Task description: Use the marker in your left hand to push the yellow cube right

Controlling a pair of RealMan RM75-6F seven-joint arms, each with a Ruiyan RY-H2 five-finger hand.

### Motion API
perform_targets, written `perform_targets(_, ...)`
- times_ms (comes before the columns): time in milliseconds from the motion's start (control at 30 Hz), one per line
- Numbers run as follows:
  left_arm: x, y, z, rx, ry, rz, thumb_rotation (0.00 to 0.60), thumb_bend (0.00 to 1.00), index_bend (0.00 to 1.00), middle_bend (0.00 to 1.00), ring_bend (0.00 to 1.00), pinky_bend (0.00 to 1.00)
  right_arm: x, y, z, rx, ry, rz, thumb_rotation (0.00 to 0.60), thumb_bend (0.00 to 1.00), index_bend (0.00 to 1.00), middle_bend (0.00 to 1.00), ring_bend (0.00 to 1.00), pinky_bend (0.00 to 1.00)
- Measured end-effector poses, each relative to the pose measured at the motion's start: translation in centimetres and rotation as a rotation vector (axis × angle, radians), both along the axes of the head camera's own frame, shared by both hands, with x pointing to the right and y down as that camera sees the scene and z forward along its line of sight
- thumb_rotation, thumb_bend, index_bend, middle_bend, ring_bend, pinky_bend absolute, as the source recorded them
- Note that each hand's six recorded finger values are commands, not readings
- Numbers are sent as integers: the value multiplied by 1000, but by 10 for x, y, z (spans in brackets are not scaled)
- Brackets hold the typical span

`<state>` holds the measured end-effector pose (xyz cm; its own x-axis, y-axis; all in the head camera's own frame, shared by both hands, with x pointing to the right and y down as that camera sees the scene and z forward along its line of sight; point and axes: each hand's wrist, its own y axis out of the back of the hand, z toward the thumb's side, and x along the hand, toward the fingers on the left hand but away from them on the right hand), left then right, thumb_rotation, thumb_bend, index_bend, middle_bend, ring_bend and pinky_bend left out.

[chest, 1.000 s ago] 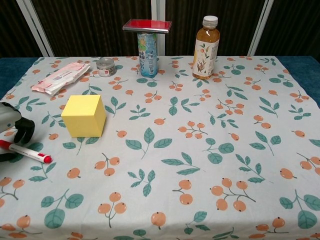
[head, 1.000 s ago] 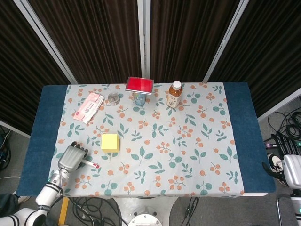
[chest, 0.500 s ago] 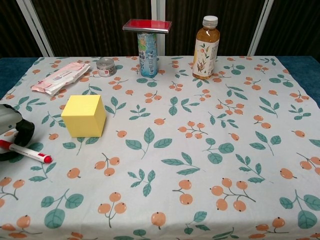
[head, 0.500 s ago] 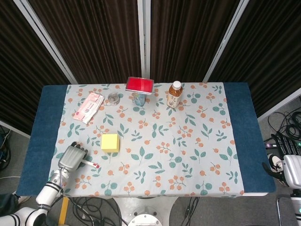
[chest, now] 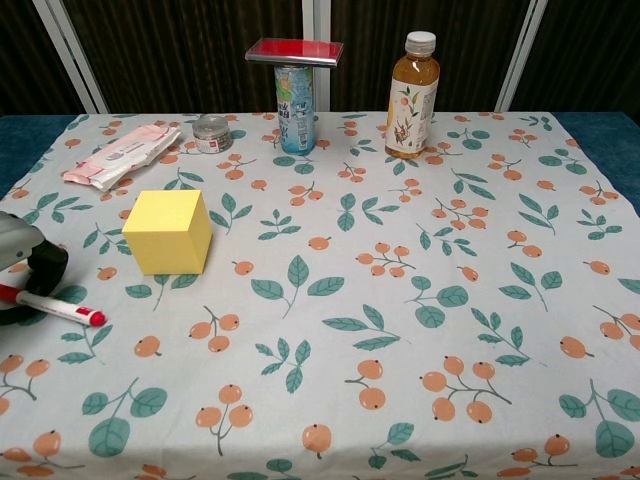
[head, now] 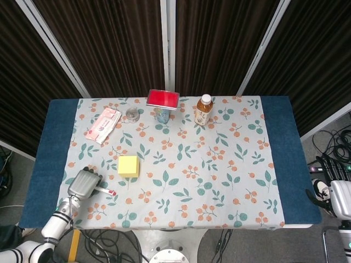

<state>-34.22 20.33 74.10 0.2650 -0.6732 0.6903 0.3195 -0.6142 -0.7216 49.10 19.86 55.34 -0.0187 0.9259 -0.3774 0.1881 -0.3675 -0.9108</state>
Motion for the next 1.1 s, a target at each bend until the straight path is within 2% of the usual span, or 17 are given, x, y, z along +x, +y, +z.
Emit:
perform_targets(200, -1, -1, -2, -2, 48, -31, 600, 466, 694, 739, 509, 670, -1, 0, -1, 3, -1, -3, 600, 174, 0, 0, 0, 0)
perform_targets(300, -4, -2, -3, -5, 82, -53, 600, 498, 703, 749, 523, 708, -1, 0, -1, 4, -1, -4, 600, 174, 0, 0, 0, 0)
perform_targets(600, -24, -14, -14, 31, 198, -134, 600, 529, 709, 757, 539, 717, -2, 0, -4, 11, 0, -4, 600, 173, 0, 0, 0, 0)
perform_targets(767, -34, -32, -21, 84, 195, -136, 600, 529, 710, 757, 539, 716, -2, 0, -5, 15, 1, -6, 600, 174, 0, 0, 0, 0)
perform_targets(933, -30, -47, -22, 99, 202, -129, 600, 529, 710, 757, 539, 715, 0, 0, -7, 17, 6, -2, 600, 174, 0, 0, 0, 0)
perform_targets(1100, -30, -62, -16, 113, 163, -83, 600, 531, 710, 758, 539, 713, 2, 0, -8, 16, 8, 6, 600, 174, 0, 0, 0, 0)
